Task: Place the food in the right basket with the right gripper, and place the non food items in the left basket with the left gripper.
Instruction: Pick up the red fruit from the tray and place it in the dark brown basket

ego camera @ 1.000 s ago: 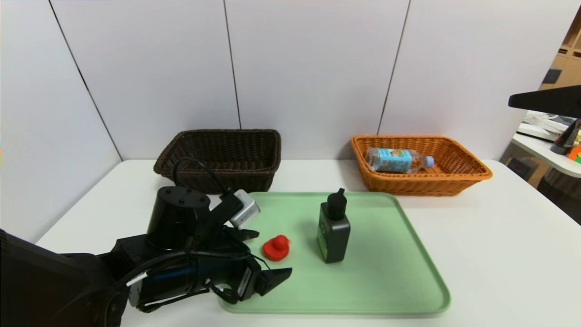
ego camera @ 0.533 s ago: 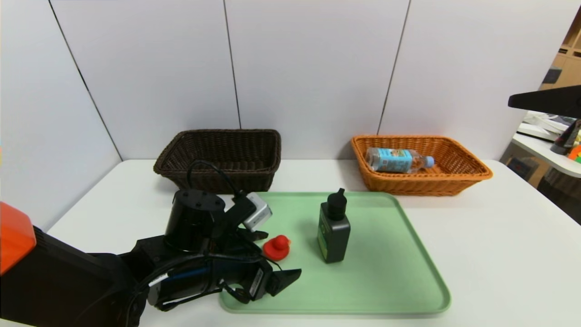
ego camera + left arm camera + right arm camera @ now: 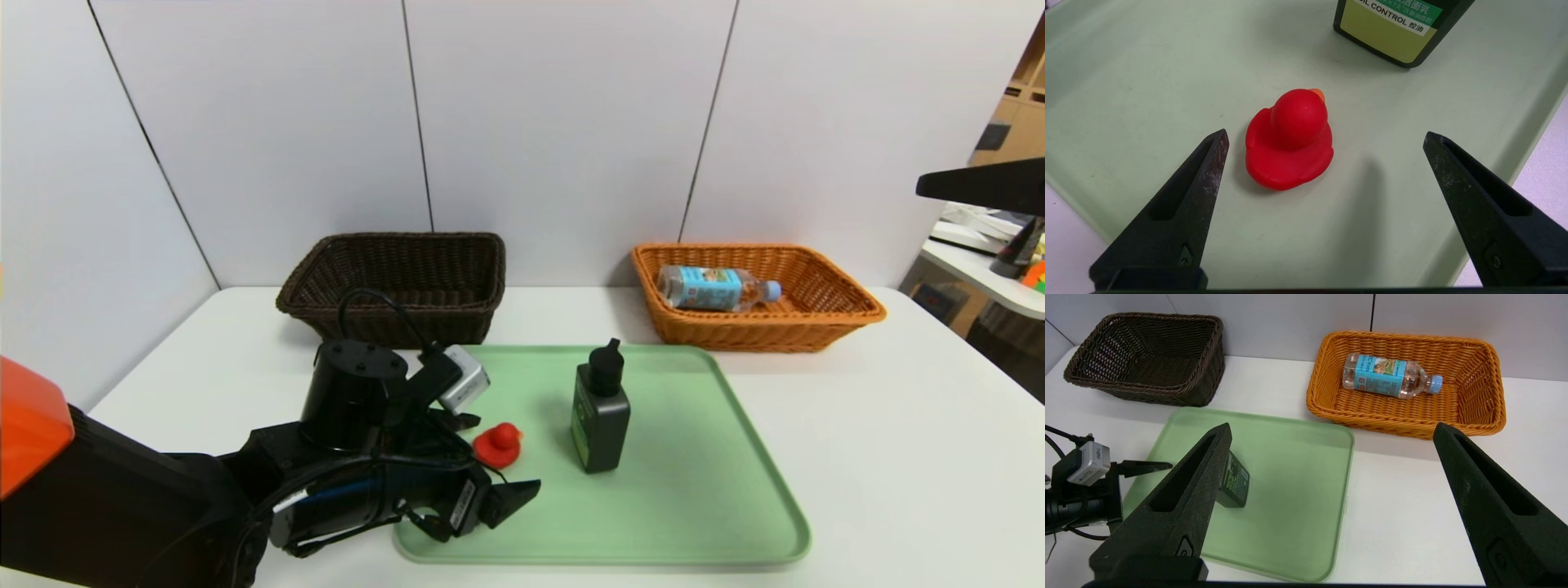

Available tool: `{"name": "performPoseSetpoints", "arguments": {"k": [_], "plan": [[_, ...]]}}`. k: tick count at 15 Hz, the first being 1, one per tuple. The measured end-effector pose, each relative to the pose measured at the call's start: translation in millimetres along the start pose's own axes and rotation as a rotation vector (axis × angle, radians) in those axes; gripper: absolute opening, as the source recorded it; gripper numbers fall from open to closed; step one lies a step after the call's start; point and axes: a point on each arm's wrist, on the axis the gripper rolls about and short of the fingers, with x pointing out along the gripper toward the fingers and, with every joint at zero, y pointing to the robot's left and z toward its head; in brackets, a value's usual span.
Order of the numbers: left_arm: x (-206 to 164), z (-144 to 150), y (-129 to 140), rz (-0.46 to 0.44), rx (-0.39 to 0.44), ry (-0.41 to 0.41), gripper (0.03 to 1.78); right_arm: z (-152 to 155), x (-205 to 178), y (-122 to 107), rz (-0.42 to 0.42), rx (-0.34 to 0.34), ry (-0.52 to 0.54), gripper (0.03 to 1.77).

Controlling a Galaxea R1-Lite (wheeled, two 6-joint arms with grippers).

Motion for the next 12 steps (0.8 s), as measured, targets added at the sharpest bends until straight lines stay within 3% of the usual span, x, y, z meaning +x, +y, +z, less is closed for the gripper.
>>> {"name": "performPoseSetpoints", "arguments": {"k": [12], "plan": [[9.6, -5.7, 2.5, 0.002, -0.007, 0.028, 1.69, -2.1, -1.0, -0.5, 0.000, 0.000, 0.002, 1.70]]}}
